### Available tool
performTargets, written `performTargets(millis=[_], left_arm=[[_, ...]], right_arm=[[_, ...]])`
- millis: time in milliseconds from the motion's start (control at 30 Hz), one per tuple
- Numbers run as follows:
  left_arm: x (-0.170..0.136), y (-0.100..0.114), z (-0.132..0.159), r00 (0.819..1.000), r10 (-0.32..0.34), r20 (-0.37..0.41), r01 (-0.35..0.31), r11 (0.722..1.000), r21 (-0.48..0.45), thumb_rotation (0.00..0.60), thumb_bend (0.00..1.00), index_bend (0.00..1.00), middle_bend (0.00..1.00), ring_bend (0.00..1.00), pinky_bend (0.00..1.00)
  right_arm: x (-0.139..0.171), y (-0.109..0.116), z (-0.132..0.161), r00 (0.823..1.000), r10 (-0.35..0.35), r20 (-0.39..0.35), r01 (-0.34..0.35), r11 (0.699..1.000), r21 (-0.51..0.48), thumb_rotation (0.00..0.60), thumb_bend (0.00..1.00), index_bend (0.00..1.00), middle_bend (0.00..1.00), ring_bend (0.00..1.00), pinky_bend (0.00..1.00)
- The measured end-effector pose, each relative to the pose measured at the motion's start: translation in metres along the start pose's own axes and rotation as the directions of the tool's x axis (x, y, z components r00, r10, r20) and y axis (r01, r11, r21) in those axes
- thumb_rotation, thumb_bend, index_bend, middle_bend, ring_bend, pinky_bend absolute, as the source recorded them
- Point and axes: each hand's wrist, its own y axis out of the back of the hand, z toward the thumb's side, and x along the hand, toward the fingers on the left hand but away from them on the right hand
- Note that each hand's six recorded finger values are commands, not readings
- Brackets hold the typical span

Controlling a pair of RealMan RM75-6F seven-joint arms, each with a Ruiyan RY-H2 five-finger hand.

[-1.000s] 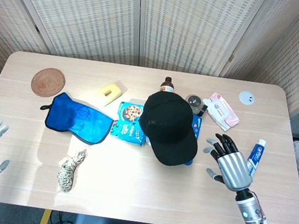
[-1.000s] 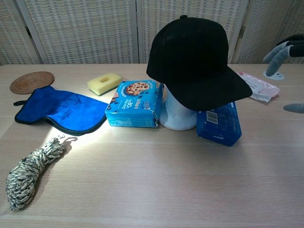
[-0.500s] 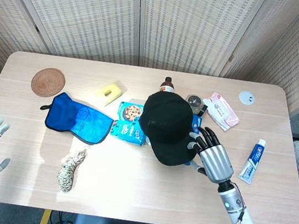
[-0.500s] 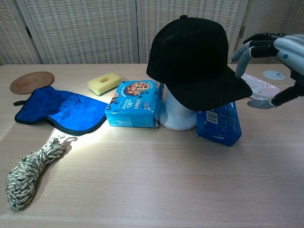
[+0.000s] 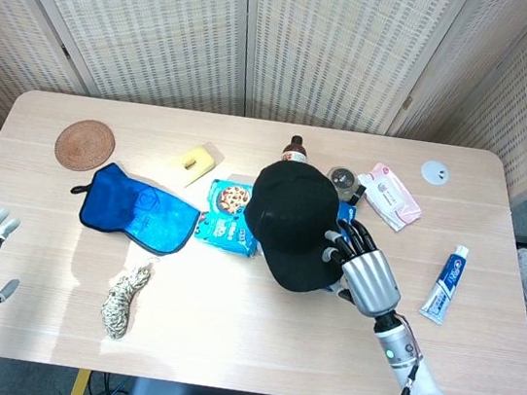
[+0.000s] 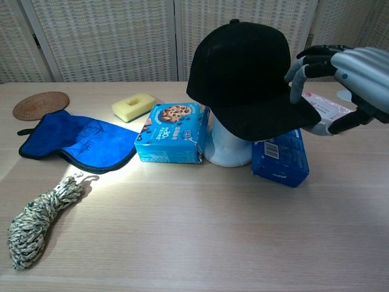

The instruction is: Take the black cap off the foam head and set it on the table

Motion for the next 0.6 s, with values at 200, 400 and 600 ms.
performTargets(millis=[200,400,600], left_arm=[[0.001,0.002,0.000,1.000,0.007,0.002,-0.007,1.000,-0.003,0.600,0.20,0.12,0.05,0.07,0.01],[0.001,0.002,0.001,1.000,0.008,0.004,-0.008,1.000,-0.003,0.600,0.20,0.12,0.05,0.07,0.01],[0.002,0.002,0.001,1.000,0.010,0.004,-0.009,1.000,-0.004,0.600,0.20,0.12,0.05,0.07,0.01]], right_arm=[[-0.002,0.002,0.001,1.000,-0.024,-0.017,0.024,1.000,0.002,0.600,0.37,0.58,0.33,0.16,0.14],[-0.002,0.006,0.001,0.999,-0.049,-0.025,0.049,0.999,0.003,0.600,0.41,0.64,0.36,0.18,0.14],[-0.002,0.013,0.002,0.996,-0.083,-0.037,0.083,0.997,0.003,0.600,0.45,0.70,0.39,0.20,0.14]])
